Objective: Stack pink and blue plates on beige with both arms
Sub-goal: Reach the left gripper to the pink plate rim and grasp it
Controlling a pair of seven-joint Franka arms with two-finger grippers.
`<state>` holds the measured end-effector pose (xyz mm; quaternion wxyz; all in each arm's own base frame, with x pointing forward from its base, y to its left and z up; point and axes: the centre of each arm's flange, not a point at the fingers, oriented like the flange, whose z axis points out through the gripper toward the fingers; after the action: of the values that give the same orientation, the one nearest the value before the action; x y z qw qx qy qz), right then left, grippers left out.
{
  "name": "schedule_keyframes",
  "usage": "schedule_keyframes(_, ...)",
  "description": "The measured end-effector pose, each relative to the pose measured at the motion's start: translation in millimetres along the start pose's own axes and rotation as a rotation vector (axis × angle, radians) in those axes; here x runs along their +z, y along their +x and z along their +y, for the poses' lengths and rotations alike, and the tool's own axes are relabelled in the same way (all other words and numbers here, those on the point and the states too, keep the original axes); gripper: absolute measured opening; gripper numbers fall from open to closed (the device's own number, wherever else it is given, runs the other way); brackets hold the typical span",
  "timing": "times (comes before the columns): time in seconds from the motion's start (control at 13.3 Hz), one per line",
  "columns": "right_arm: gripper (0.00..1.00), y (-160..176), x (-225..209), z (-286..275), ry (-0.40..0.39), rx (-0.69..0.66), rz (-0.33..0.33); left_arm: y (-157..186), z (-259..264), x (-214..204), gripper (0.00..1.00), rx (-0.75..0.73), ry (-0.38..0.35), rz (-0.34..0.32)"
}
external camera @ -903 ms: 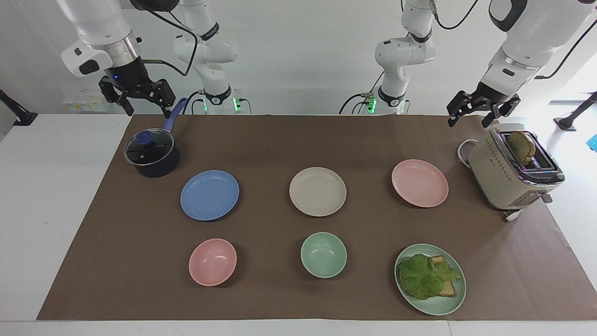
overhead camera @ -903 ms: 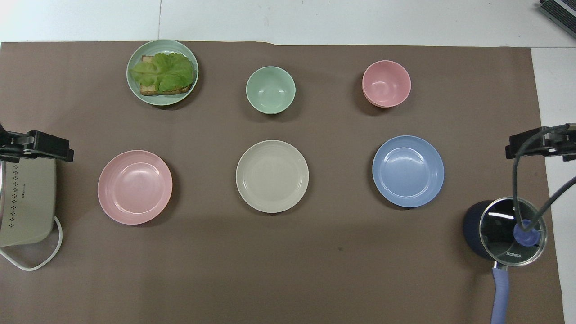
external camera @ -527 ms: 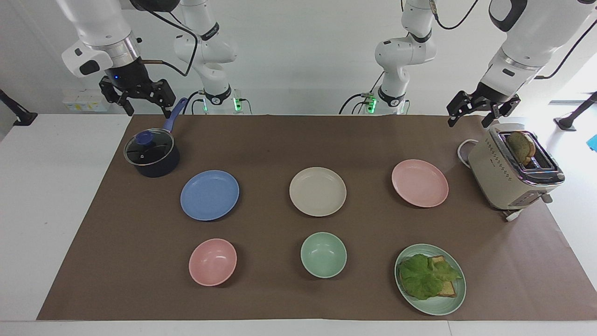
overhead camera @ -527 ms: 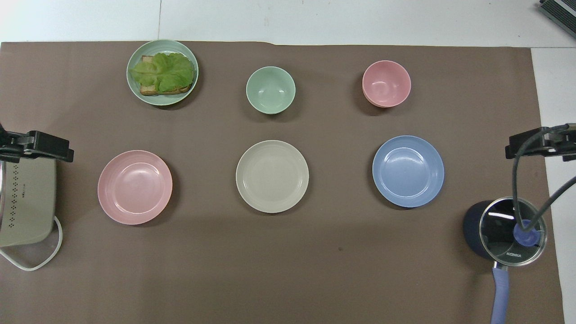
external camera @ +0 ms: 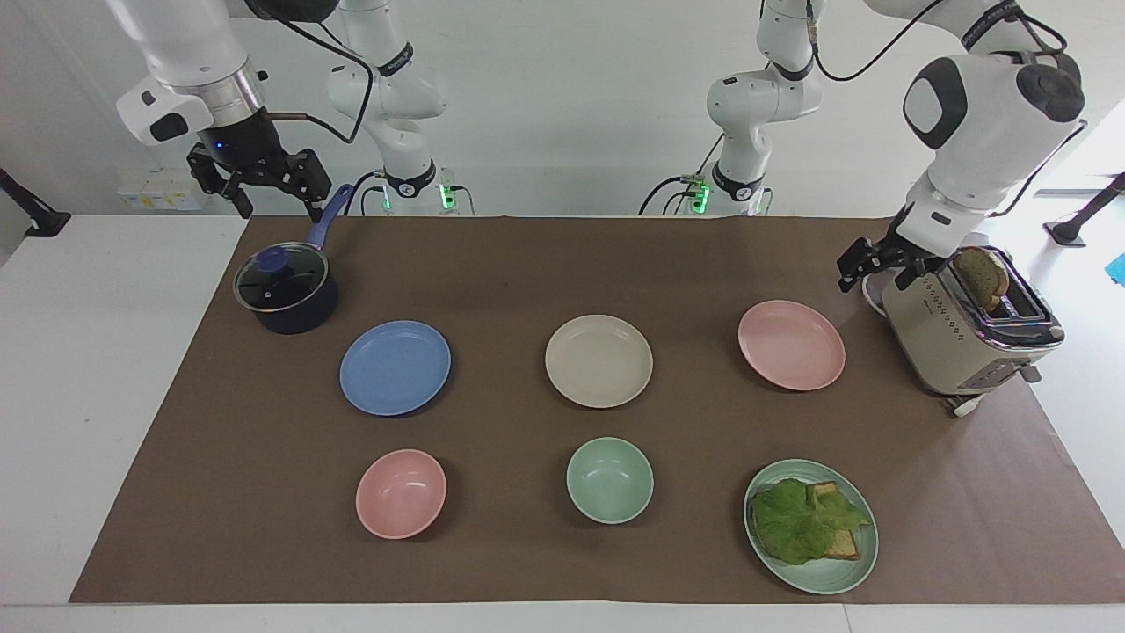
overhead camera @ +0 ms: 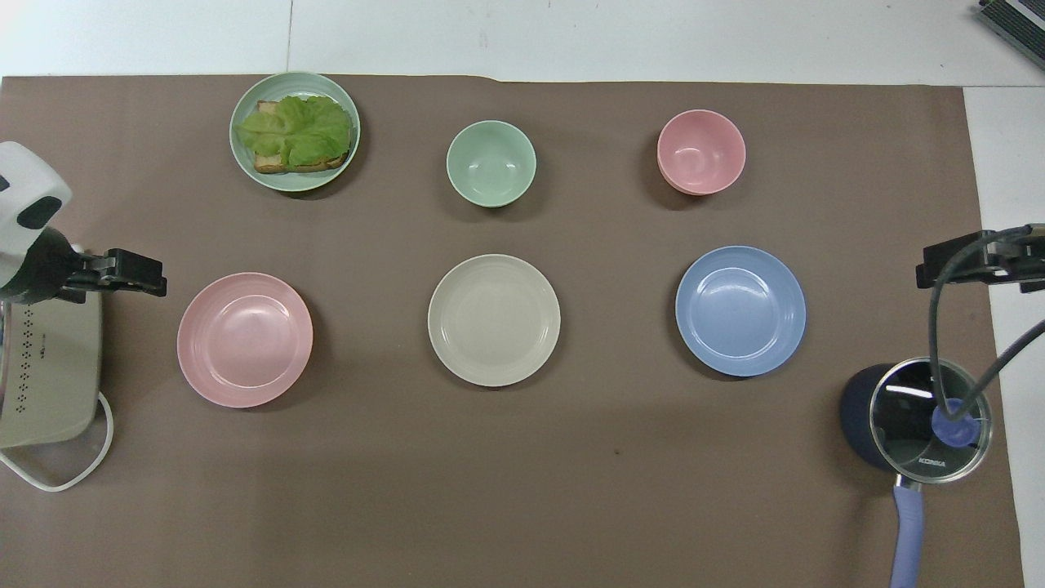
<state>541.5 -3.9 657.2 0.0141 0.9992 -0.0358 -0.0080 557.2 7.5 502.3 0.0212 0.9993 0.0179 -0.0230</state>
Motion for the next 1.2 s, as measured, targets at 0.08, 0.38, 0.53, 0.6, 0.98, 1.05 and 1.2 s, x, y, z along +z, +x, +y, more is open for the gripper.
schedule_keyframes(0.08,1.00,0.0,0.0,0.0,0.000,0.000,0.000,3.2,-8.8,22.3,1.00,-0.025,-0.002,-0.002)
schedule_keyframes(0.38,1.00,0.0,0.0,-0.3,0.000,-0.001,0.000,5.6,-32.0,125.0,1.00,-0.157,-0.010,-0.051)
schedule_keyframes(0.53,1.00,0.0,0.0,-0.3,0.000,-0.001,0.000,-5.7,-42.0,171.6,1.00,-0.195,-0.012,-0.093)
schedule_keyframes(0.6,1.00,0.0,0.0,-0.4,0.000,-0.001,0.000,-13.5,-43.9,185.4,1.00,-0.210,-0.010,-0.115)
schedule_keyframes(0.98,1.00,0.0,0.0,-0.3,0.000,-0.001,0.000,-24.5,-41.7,197.6,0.60,-0.250,-0.005,-0.143)
schedule_keyframes(1.05,1.00,0.0,0.0,-0.1,0.000,0.000,0.000,-24.5,-41.8,197.1,0.47,-0.243,-0.005,-0.142)
schedule_keyframes(1.2,1.00,-0.1,-0.1,-0.1,0.000,0.000,0.000,-24.3,-42.0,194.7,0.22,-0.234,-0.006,-0.145)
